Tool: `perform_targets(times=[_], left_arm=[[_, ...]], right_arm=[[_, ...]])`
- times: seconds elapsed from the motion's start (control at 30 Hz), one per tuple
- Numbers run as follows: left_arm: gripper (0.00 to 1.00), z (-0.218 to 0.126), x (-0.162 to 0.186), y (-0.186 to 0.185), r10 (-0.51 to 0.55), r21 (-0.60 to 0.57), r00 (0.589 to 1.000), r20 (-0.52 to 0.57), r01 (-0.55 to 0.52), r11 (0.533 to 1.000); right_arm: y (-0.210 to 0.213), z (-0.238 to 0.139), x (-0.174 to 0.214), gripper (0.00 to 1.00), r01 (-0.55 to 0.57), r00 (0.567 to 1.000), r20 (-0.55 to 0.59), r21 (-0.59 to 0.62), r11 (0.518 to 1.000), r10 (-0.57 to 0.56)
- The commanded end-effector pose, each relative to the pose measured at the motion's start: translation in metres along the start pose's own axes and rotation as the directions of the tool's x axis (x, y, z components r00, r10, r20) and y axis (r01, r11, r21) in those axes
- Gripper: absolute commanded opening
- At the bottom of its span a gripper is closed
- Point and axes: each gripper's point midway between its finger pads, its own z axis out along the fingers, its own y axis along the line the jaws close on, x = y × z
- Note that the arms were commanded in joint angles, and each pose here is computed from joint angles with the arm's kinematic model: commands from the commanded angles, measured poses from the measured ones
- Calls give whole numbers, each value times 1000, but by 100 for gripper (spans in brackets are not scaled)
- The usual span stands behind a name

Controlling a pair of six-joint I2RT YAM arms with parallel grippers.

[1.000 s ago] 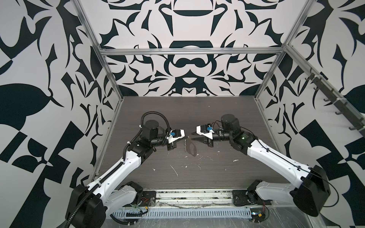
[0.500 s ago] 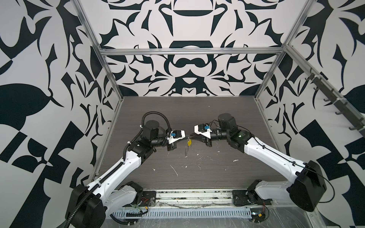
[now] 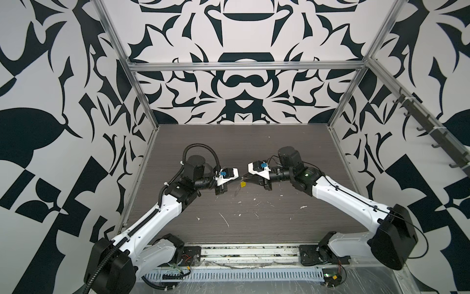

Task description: Remove the keys from the keyring

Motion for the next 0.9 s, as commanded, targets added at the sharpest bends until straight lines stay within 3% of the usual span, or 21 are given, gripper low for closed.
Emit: perform_targets(times=[0.0, 0.13, 0.2, 0.33, 0.4, 0.5, 0.87], left_arm=[[0, -5, -20, 1, 46, 0, 998, 43, -46, 999], [0, -5, -21, 1, 47, 0, 998, 45, -47, 999], [0, -6, -19, 1, 47, -5, 998, 41, -47, 999], [0, -6, -21, 1, 45, -6, 998, 42, -45, 999], [17, -7, -23, 1, 28, -8, 998, 50, -28, 1000], [26, -8, -22, 0, 5, -6, 999, 49, -4, 1000], [20, -18, -24, 0, -38, -44, 995, 94, 42, 998]], right_arm=[[-4, -4, -19, 18, 47, 998, 29, 15, 999, -47], [-6, -3, -20, 10, 55, 998, 28, 22, 998, -56], [-7, -3, -21, 0, 62, 998, 32, 24, 998, -63], [-7, -4, -23, 0, 75, 996, 40, 29, 997, -77], [-5, -5, -25, 0, 90, 994, 58, 28, 996, -92], [-6, -6, -29, 0, 98, 992, 79, 44, 994, -101], [-5, -12, -43, 0, 108, 981, 159, 47, 993, -114]])
